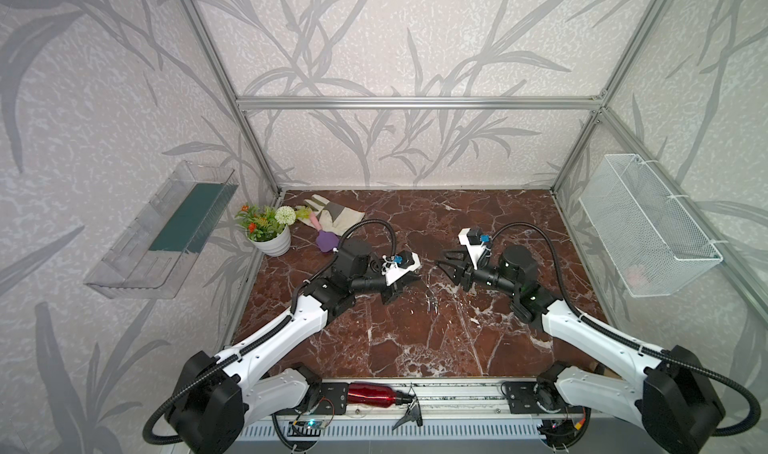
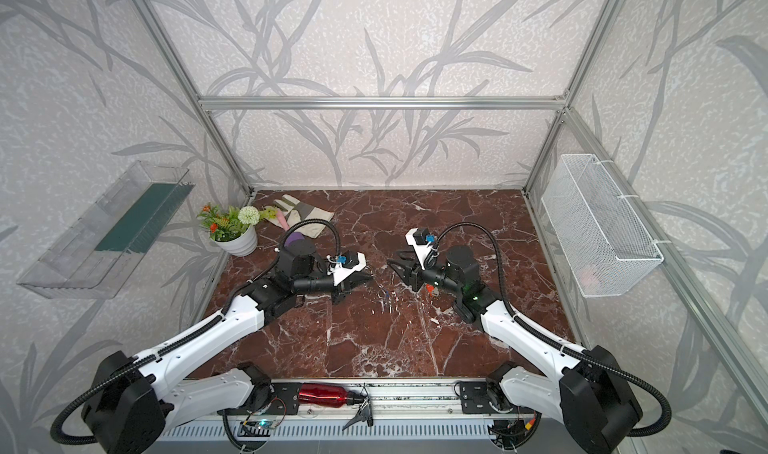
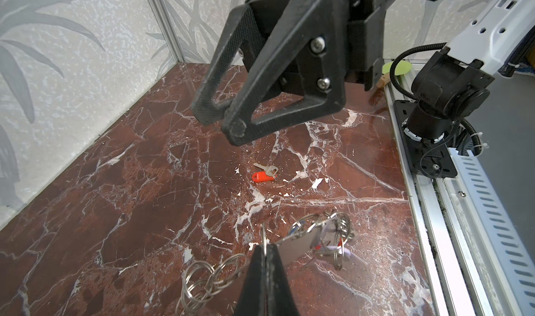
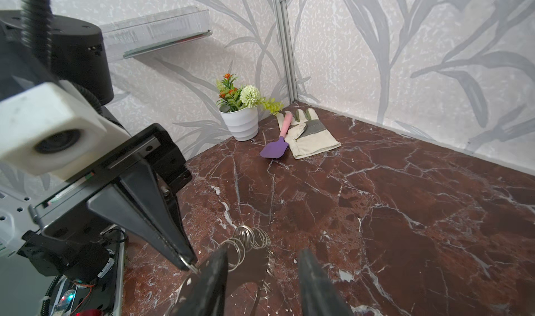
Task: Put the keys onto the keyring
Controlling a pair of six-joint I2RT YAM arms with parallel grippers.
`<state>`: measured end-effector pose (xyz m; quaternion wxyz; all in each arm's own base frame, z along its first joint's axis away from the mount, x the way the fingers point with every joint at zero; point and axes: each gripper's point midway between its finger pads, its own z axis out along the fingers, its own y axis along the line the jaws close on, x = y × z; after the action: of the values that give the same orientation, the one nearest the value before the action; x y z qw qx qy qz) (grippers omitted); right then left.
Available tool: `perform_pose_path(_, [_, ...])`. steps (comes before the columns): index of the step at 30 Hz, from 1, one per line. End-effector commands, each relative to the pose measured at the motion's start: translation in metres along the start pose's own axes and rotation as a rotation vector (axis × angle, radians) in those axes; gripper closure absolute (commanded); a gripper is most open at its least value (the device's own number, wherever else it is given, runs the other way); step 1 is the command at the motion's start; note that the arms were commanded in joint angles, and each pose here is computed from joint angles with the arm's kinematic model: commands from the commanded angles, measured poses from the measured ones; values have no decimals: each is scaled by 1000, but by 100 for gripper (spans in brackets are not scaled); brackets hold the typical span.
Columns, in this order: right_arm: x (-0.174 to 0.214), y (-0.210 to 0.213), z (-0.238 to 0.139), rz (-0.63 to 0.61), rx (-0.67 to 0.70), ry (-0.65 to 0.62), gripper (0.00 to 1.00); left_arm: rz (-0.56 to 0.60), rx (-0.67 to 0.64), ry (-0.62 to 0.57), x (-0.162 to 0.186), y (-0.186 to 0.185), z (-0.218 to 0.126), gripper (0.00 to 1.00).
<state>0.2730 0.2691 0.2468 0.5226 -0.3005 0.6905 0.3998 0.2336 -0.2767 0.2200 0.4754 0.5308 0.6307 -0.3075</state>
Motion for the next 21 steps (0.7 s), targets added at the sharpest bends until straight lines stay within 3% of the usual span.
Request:
perform_pose_path(1, [-12,-3,3,11,10,-6,58,89,-20,-25,-13,0,-5,100])
perform_pose_path(11, [-6,-6,12,47,-5,28,59,131,-19,11,-10,-4,-5,100])
perform_pose_path(21, [2,-3,12,101,-39,59,60,67,-2,-52,-14,-7,-3,100])
